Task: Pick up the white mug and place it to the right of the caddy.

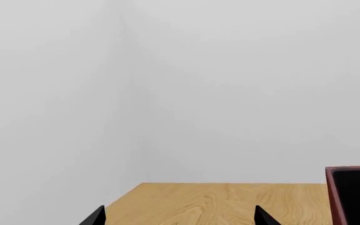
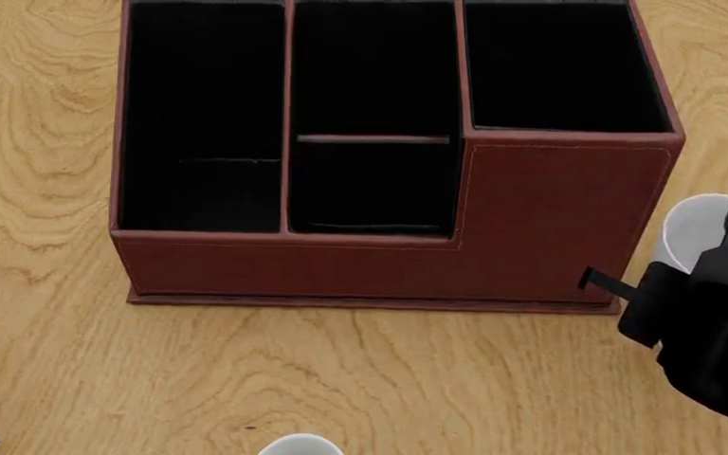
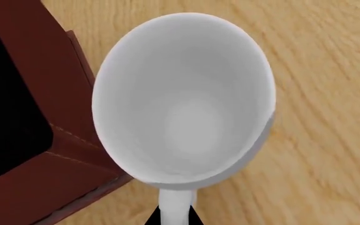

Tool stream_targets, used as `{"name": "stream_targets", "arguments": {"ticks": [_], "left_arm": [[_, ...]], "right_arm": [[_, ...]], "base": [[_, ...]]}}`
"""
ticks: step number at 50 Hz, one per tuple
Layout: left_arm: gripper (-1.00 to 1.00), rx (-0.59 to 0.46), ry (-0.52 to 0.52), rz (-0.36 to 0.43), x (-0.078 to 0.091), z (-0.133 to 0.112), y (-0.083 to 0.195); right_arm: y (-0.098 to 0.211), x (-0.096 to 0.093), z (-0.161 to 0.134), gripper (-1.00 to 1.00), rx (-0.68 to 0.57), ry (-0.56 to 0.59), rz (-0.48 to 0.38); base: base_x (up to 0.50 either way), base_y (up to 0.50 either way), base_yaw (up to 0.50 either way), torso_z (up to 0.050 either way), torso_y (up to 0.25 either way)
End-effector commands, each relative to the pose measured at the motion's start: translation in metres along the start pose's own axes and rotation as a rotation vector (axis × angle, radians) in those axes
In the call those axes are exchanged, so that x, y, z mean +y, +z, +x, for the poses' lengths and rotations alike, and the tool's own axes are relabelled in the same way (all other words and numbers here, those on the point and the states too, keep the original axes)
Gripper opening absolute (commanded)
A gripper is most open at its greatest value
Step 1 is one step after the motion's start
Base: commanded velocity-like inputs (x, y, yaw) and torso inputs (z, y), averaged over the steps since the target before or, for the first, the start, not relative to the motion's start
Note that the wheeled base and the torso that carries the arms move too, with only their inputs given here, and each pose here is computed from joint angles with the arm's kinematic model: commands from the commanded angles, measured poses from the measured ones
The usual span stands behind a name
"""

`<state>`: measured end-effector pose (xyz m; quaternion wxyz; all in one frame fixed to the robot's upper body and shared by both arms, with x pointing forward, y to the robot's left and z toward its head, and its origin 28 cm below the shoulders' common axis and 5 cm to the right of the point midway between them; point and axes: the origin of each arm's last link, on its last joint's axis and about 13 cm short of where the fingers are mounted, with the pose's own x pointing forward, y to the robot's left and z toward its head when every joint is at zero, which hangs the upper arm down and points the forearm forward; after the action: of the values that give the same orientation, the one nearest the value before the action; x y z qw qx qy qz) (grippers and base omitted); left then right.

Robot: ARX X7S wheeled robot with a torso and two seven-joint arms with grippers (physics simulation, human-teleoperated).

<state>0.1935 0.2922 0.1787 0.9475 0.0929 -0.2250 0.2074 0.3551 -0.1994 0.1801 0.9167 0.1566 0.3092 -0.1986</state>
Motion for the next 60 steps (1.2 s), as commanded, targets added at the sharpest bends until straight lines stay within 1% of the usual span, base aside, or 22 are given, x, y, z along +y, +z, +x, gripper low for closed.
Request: {"name": "stream_targets", "arguments": {"ticks": [1,7,8,25,35,41,46,55,60], "left_arm": [[1.00,-0.001,-0.001,0.000,0.000,0.000,0.001],[1.00,0.000,0.001,-0.003,-0.001,0.000,0.000],[1.00,0.000,0.000,-0.004,-0.001,0.000,0.000],[1.00,0.000,0.000,-0.010,0.000,-0.001,0.000],[1.00,-0.001,0.002,-0.010,0.000,-0.002,0.000],[1.00,0.000,0.001,-0.012,0.001,-0.003,0.000],[1.00,-0.005,0.000,-0.014,0.001,-0.004,0.001],[1.00,-0.010,0.001,-0.017,0.003,-0.007,0.004],[1.00,-0.013,0.002,-0.016,0.004,-0.008,0.006]], "right_arm": [[-0.003,-0.005,0.004,-1.00,-0.012,-0.020,-0.030],[-0.005,-0.006,0.004,-1.00,-0.005,-0.021,-0.017],[-0.006,-0.007,0.004,1.00,-0.005,-0.024,-0.027],[-0.010,-0.010,0.001,1.00,0.004,-0.018,-0.007],[-0.014,-0.016,-0.010,1.00,-0.013,-0.007,0.013],[-0.018,-0.020,-0.027,1.00,-0.045,0.007,0.019],[-0.027,-0.022,-0.046,1.00,-0.082,0.026,-0.018],[-0.042,-0.026,-0.076,1.00,-0.134,0.066,-0.048],[-0.053,-0.035,-0.091,1.00,-0.166,0.086,-0.055]], "base": [[0.00,0.00,0.00,0.000,0.000],[0.00,0.00,0.00,0.000,0.000],[0.00,0.00,0.00,0.000,0.000],[0.00,0.00,0.00,0.000,0.000],[0.00,0.00,0.00,0.000,0.000],[0.00,0.00,0.00,0.000,0.000],[0.00,0.00,0.00,0.000,0.000],[0.00,0.00,0.00,0.000,0.000],[0.00,0.00,0.00,0.000,0.000]]}}
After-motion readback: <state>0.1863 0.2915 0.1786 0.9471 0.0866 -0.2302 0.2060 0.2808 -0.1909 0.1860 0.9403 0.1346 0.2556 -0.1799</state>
